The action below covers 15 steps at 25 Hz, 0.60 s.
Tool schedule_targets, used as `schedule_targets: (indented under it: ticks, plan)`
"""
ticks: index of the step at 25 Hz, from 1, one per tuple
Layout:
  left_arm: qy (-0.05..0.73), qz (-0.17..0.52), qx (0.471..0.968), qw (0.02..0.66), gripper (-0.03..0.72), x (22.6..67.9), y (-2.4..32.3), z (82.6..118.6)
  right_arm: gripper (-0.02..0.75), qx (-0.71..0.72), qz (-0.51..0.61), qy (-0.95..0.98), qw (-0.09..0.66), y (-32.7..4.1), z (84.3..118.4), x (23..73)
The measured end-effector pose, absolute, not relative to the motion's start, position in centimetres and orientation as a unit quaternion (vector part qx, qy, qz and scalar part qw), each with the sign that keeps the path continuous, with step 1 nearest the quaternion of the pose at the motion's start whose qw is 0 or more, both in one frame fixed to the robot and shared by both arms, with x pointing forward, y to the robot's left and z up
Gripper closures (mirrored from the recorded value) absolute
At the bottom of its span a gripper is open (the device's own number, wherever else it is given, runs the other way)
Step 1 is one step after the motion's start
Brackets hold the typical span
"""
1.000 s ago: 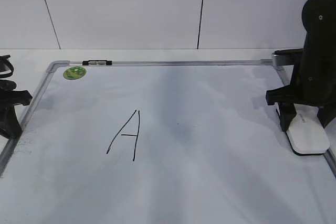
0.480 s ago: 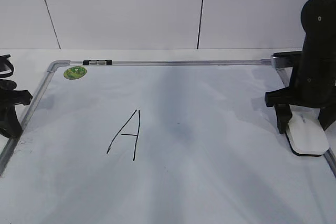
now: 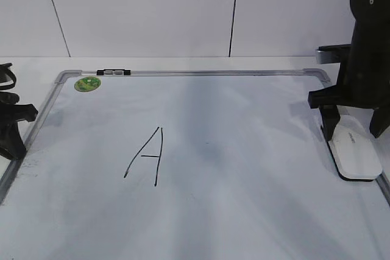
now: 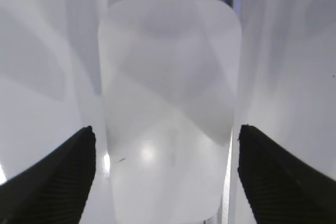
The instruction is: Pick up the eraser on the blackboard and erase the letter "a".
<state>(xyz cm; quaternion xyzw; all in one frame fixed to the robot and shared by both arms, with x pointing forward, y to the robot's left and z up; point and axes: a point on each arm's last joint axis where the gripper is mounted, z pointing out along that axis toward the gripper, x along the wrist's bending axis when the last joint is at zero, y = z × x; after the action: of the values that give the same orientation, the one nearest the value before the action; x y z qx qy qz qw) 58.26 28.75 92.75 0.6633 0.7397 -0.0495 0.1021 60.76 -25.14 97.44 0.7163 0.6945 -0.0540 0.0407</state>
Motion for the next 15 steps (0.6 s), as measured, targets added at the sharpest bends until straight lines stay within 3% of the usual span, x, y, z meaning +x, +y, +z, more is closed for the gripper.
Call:
schedule_targets:
  ticks: [5,12,15]
  plan:
    - [0.74,-0.05,0.662,0.104,0.622,58.3,28.7,92.8,0.071,0.718,-0.036,0.693,0.054,-25.0,98.8,61.6]
    - [0.742,-0.042,0.66,0.111,0.414,58.5,28.7,92.7,0.072,0.718,-0.031,0.693,0.058,-25.0,99.2,61.8]
    - [0.742,-0.041,0.66,0.113,0.382,58.6,28.7,92.9,0.072,0.718,-0.032,0.693,0.057,-25.0,99.2,61.8]
